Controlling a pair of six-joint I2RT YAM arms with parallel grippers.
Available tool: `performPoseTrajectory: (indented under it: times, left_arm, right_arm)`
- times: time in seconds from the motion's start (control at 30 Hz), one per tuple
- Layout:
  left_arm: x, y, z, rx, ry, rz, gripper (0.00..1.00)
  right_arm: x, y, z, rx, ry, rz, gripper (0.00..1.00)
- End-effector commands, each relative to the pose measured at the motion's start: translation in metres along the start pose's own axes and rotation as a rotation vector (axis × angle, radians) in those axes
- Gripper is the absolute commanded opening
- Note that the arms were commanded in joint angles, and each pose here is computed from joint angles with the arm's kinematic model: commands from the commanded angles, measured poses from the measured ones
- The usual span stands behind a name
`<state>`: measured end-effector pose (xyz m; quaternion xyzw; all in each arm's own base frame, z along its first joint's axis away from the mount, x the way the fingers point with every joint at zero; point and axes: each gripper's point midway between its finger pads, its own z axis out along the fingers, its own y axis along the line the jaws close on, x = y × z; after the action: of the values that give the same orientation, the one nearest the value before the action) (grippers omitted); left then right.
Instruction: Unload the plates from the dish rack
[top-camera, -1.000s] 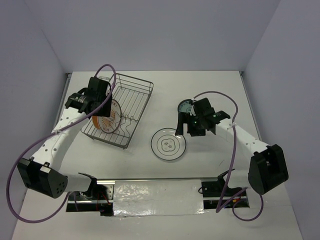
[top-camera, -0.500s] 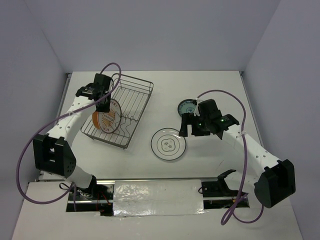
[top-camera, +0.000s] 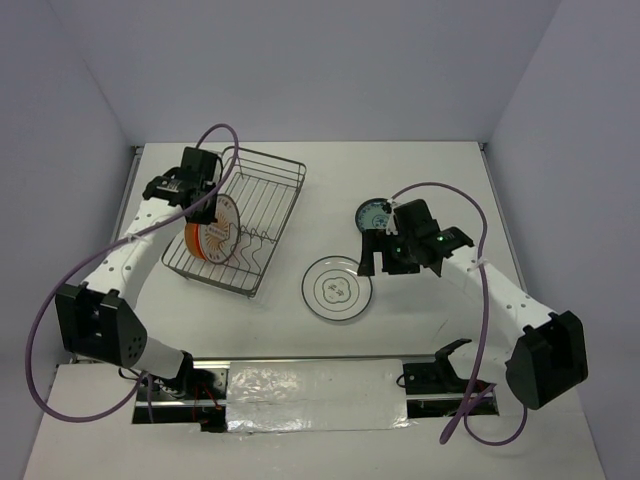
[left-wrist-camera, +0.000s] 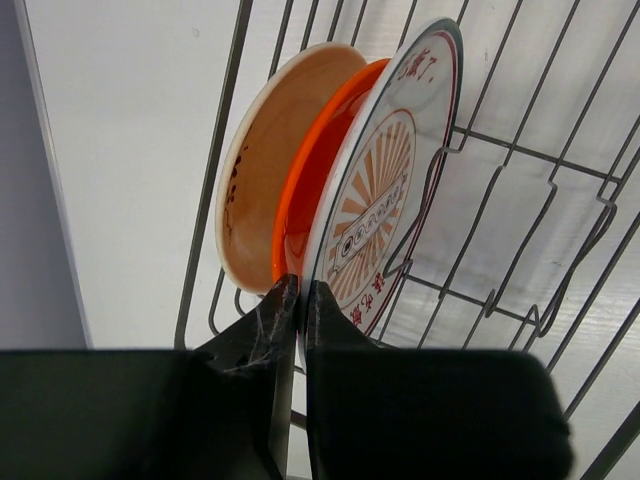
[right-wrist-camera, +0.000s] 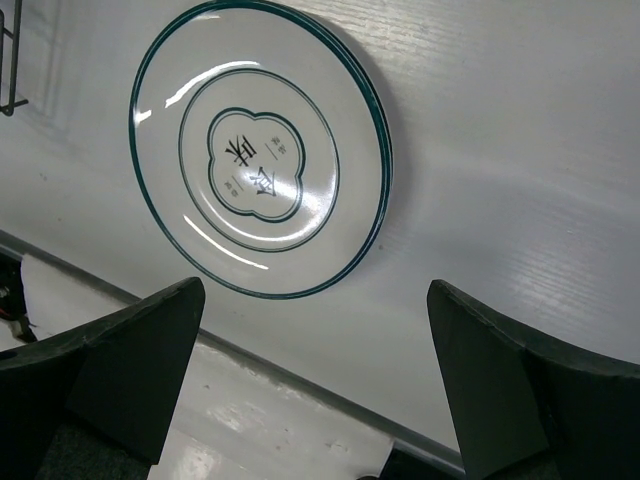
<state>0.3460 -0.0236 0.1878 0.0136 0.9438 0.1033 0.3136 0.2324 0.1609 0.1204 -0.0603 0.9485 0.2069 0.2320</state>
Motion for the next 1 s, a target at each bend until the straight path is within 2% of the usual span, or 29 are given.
performPoseTrajectory:
  times: [0.0,0.07,0.3,0.4,0.47,0.53,0.67,0.77,0.8,0.87,0.97]
  left_arm:
    - [-0.031,0.012,-0.029,-0.019,-0.118,-0.049,0.06]
    - [-0.038,0.015,-0.038,-0.024,-0.133,-0.058,0.00]
    - [-0.078,0.020,-0.100,0.051,-0.261,-0.121,0.00]
    - [-0.102,0.002,-0.139,0.215,-0.354,-0.183,0.00]
    - [-0.110,-0.026,-0.166,0.412,-0.393,-0.212,0.00]
    - [-0.115,-0.055,-0.186,0.610,-0.417,-0.231,0.00]
    - [-0.114,-0.093,-0.221,0.912,-0.452,-0.248,0.00]
    - [-0.106,-0.111,-0.236,1.073,-0.448,-0.255,0.00]
    - [-0.100,-0.117,-0.230,1.101,-0.409,-0.277,0.00]
    - [-0.098,-0.122,-0.234,1.152,-0.416,-0.269,0.00]
    - [-0.088,-0.130,-0.237,1.229,-0.392,-0.253,0.01]
  right_arm:
    - [-0.021,0.011,-0.006,-0.034,-0.050,-0.004,1.00]
    - [-0.024,0.014,-0.008,-0.041,-0.053,-0.003,1.00]
    - [-0.050,0.042,-0.026,-0.134,-0.102,0.014,1.00]
    - [-0.072,0.082,-0.050,-0.325,-0.180,-0.035,1.00]
    - [-0.093,0.113,-0.078,-0.476,-0.290,-0.082,1.00]
    - [-0.112,0.126,-0.098,-0.526,-0.380,-0.101,1.00]
    - [-0.140,0.138,-0.110,-0.540,-0.440,-0.121,1.00]
    - [-0.157,0.150,-0.121,-0.582,-0.485,-0.135,1.00]
    - [-0.160,0.154,-0.124,-0.602,-0.488,-0.126,0.99]
    - [-0.168,0.159,-0.129,-0.626,-0.524,-0.129,0.98]
    - [-0.174,0.159,-0.122,-0.633,-0.532,-0.097,0.85]
